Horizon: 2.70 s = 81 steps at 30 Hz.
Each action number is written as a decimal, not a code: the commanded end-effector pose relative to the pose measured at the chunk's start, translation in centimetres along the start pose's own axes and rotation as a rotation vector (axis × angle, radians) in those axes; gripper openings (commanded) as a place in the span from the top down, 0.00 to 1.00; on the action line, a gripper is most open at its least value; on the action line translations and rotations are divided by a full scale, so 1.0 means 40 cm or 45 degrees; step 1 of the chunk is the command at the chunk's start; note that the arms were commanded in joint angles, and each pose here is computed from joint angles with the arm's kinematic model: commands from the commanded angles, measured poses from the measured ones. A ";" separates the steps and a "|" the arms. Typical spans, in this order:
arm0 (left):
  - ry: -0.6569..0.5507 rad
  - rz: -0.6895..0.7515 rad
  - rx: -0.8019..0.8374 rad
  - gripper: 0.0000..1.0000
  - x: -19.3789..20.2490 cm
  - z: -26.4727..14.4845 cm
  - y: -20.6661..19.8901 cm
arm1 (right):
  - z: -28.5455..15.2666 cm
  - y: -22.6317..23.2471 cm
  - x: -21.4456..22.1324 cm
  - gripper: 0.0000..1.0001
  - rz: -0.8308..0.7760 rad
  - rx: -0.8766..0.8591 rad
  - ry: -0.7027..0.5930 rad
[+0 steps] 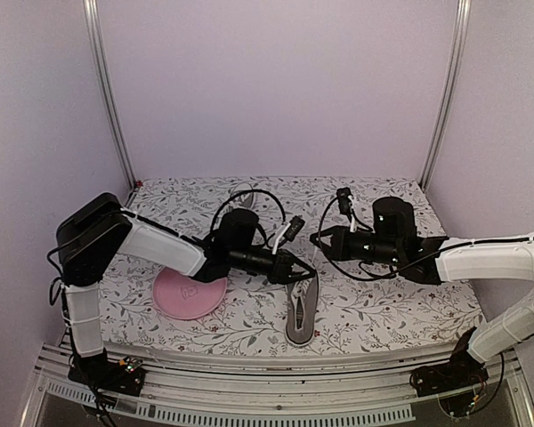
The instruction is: Tie the shoes
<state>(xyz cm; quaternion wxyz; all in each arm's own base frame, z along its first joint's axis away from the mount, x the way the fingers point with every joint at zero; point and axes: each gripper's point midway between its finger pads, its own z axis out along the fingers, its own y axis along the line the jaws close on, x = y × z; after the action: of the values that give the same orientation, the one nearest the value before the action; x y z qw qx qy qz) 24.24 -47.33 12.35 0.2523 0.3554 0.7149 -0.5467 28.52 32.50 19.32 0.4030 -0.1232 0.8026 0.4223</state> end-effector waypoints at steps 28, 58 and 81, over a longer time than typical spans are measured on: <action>-0.059 0.054 -0.035 1.00 -0.016 -0.046 -0.028 | 0.134 -0.007 -0.050 0.39 -0.113 -0.148 0.100; -0.105 -0.067 -0.036 1.00 -0.026 -0.062 -0.013 | 0.064 -0.063 0.170 0.59 -0.542 -0.222 -0.089; -0.100 -0.136 -0.072 1.00 -0.013 -0.059 0.007 | 0.048 -0.005 0.098 0.86 -0.730 -0.198 -0.379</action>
<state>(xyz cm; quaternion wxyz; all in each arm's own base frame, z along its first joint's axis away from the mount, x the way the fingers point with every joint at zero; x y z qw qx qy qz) 25.52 -45.16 12.83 0.2701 0.2894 0.7361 -0.5491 26.56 34.97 10.74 0.5350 -0.3418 0.6853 0.3568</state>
